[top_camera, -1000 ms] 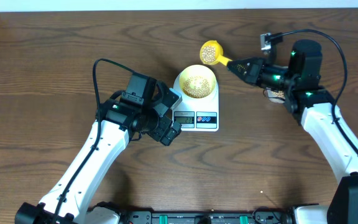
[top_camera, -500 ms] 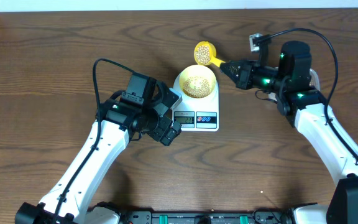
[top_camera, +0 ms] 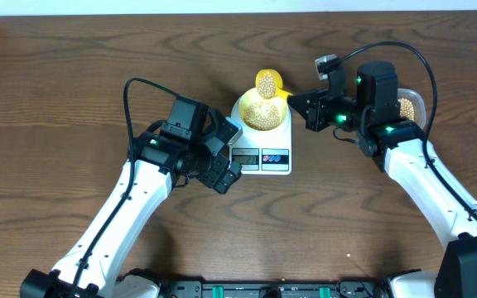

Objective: Scoop item into bowl and weigh 50g on scale
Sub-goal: 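Tilt the scoop over the yellow bowl to pour soybeans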

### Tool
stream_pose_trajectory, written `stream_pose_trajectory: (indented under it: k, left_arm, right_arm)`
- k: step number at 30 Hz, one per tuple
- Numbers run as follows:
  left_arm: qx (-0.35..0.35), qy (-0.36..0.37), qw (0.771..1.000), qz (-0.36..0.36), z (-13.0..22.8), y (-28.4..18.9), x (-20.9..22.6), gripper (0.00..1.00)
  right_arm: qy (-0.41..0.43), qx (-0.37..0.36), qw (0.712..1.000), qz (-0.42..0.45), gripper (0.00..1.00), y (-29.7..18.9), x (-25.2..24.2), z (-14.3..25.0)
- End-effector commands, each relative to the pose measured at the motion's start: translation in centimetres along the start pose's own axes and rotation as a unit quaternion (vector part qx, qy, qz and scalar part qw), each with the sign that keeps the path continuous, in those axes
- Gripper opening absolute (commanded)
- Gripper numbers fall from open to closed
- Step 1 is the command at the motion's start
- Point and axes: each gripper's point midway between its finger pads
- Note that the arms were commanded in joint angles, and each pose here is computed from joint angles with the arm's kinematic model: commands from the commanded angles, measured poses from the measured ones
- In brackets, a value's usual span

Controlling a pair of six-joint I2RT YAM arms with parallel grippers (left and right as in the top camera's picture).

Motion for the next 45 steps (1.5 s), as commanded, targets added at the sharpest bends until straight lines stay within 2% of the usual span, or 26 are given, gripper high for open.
stream_pose_trajectory:
  k: [1, 6, 19, 45]
  left_arm:
    - [0.002, 0.009, 1.000, -0.002, 0.1, 0.0, 0.0, 0.94]
    - [0.002, 0.009, 1.000, -0.002, 0.1, 0.0, 0.0, 0.94]
    - [0.002, 0.009, 1.000, -0.002, 0.1, 0.0, 0.0, 0.94]
    - [0.002, 0.009, 1.000, -0.002, 0.1, 0.0, 0.0, 0.94]
  right_arm:
    - [-0.035, 0.001, 0.999, 0.002, 0.01, 0.2, 0.0, 0.0]
    - [-0.035, 0.008, 0.999, 0.014, 0.01, 0.2, -0.4, 0.3]
    - [-0.132, 0.043, 0.989, 0.047, 0.01, 0.2, -1.6, 2.0]
    - [-0.186, 0.047, 0.980, 0.057, 0.01, 0.3, -1.8, 2.0]
Point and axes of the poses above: each gripper's point midway between its finger pads, its own y axis out along the fingers, its own x axis along the line the jaws close on, z = x × y, and after that the axes turned 2 degrees about -y, right-handed
